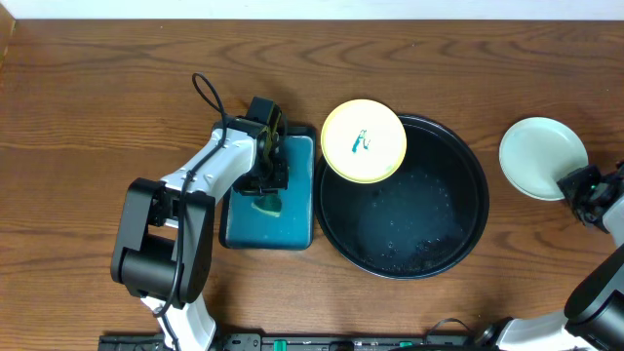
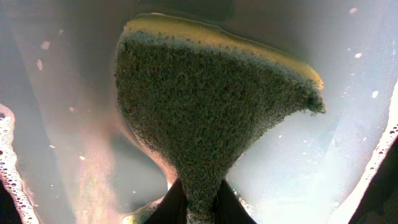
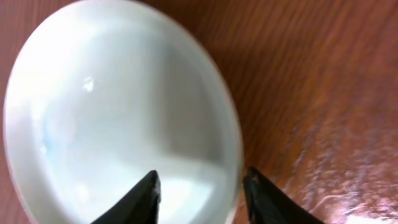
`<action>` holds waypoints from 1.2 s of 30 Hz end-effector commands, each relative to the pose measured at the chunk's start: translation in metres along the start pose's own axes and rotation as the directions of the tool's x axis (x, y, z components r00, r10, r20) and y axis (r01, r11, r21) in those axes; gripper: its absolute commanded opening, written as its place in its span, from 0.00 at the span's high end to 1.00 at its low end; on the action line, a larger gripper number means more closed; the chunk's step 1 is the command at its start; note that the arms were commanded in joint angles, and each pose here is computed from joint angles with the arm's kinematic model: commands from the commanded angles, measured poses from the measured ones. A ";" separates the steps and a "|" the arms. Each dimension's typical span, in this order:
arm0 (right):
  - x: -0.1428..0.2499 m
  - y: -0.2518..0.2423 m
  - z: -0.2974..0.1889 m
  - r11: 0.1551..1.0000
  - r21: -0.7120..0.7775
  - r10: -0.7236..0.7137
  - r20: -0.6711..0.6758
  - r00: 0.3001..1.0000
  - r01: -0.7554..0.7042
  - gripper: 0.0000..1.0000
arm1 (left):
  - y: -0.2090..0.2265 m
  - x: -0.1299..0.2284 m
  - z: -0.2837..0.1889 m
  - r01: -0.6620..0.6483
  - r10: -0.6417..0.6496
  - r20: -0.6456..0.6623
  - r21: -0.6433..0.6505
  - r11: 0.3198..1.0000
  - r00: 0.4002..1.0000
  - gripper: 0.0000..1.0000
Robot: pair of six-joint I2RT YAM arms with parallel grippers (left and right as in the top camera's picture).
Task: Clean dirty plates on tray and stack at the side
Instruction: 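Release the plate and move the right gripper to the yellow plate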
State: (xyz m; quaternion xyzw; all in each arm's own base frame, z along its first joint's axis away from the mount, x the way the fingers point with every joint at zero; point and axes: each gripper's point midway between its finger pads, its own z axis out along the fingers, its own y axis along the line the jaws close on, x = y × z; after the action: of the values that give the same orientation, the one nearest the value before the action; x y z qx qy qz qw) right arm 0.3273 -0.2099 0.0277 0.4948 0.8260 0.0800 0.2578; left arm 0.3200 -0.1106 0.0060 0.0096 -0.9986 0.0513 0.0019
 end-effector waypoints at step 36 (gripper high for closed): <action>0.117 0.218 -0.148 0.501 -0.348 -0.837 0.039 0.546 0.792 0.67 | 0.008 0.008 0.014 0.009 -0.010 -0.042 -0.030 1.000 0.999 0.89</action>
State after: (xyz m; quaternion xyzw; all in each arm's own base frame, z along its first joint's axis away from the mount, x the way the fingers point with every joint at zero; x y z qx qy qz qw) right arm 0.3760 0.0039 0.1883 0.0444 0.9512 0.1359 0.2734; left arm 0.3200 -0.1106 0.0060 0.0096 -0.9986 0.0513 0.0019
